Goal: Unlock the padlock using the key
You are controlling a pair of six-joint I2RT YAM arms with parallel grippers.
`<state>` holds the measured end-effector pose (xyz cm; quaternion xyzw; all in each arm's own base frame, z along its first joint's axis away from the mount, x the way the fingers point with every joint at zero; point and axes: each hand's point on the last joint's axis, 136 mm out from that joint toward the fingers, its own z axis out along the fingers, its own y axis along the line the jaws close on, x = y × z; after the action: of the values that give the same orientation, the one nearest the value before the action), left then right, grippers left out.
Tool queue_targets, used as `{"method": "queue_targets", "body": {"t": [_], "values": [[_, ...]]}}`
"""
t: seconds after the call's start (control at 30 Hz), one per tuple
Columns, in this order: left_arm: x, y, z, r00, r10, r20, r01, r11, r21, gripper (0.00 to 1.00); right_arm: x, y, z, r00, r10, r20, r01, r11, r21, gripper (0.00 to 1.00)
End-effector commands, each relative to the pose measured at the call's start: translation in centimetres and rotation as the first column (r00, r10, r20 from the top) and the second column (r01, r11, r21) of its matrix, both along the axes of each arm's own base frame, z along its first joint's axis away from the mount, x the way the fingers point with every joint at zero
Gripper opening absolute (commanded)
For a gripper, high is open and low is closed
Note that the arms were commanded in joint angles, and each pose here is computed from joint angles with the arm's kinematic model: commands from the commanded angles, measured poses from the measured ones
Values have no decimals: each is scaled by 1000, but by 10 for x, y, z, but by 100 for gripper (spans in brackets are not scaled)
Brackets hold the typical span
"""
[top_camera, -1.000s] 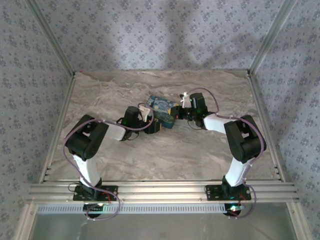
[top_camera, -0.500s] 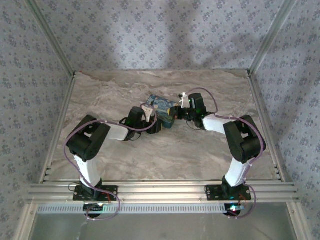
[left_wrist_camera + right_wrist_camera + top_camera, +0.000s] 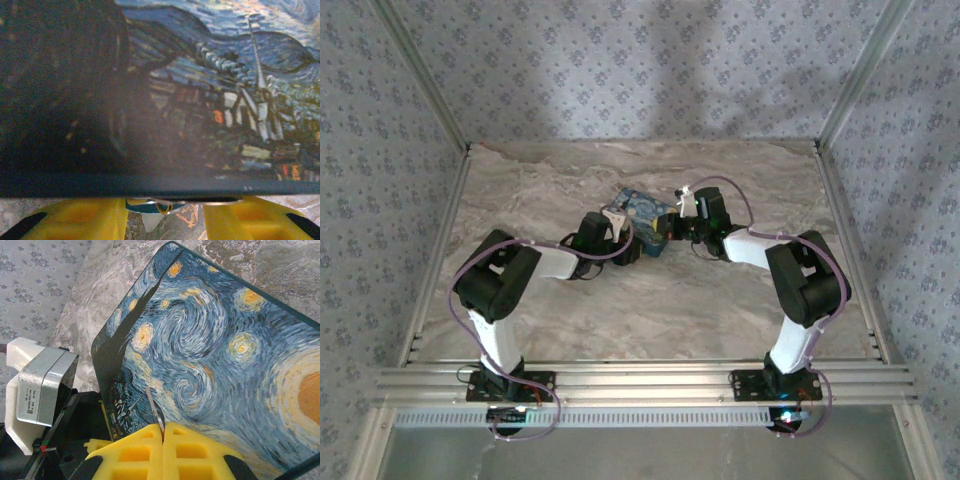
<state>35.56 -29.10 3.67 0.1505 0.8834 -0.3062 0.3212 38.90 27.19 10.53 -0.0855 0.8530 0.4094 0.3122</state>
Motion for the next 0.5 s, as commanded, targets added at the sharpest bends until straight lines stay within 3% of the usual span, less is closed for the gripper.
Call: {"method": "queue_targets", "body": {"t": [0.0,0.47], "values": [[8,-5,6,1000,15,17,-15,1000,-9,40,-25,-2,-36,990,3,-144,-11,998,-57,0],[9,-5,10,1000,25,18,-24,1000,-14,25,-26,-1,-29,993,9,-121,-16,998,-57,0]]}}
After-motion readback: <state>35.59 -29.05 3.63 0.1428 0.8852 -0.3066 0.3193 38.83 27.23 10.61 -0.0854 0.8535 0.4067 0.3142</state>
